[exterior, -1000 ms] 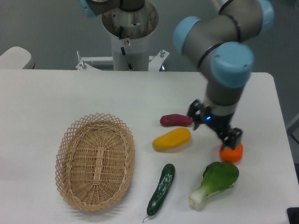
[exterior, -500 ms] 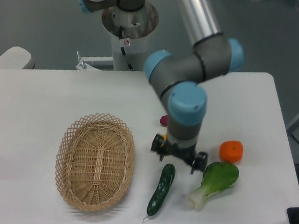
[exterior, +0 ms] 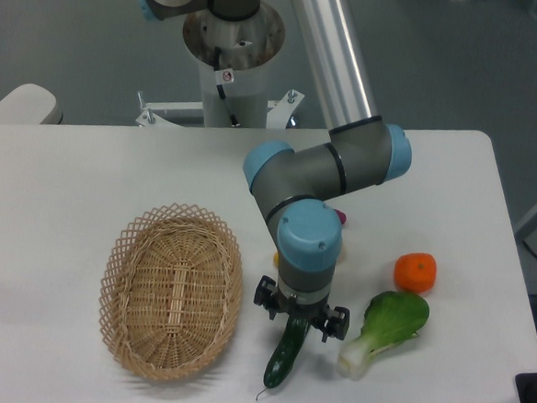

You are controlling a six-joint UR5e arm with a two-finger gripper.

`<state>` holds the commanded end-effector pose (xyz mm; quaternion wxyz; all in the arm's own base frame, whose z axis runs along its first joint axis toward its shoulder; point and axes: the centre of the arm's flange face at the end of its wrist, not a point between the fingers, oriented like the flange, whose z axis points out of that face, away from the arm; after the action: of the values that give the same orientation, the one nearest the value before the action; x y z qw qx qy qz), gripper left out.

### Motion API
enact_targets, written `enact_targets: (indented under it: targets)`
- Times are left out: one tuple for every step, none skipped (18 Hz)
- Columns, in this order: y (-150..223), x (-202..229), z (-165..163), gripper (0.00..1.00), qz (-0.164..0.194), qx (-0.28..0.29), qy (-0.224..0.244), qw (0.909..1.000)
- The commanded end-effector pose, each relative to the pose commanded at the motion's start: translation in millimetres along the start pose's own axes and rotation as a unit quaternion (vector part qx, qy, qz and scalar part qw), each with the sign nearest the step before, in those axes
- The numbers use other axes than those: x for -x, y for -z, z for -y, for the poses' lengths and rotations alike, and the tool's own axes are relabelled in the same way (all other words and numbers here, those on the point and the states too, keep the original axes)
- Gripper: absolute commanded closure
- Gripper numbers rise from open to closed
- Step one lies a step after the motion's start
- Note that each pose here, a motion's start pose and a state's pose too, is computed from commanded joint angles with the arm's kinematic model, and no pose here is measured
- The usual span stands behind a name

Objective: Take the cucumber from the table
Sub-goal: 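Lower the gripper over the cucumber's middle and close on it, then lift the grasped cucumber up off the table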

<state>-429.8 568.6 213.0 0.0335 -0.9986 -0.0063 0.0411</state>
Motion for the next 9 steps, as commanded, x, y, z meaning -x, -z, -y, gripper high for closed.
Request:
enact_targets:
  targets:
    - [-3.1,0.0,0.0,0.00,-0.001,0.001,0.000,1.0000]
    - [-9.2,-0.8,0.6,0.00,-0.003,0.004,-0.001,1.0000]
    - [-10.4,-1.1,1.8,0.00,-0.001,0.002,-0.002,1.0000]
    - [-12.2,-2.8,4.6,0.00,0.002,-0.002,-0.004,1.0000]
    - [-17.3,-4.3,4.8,0.00,0.002,-0.002,-0.004,1.0000]
    - [-20.3,-6.6,5.4,0.00,0.003,-0.002,-0.005,1.0000]
    - [-24.8,-11.7,6.4,0.00,0.002,-0.001,-0.009,1.0000]
    - [-26.5,-12.2,6.0,0.00,0.000,0.000,-0.009,1.0000]
    - [-25.5,-12.2,6.1,0.00,0.001,0.000,-0.009,1.0000]
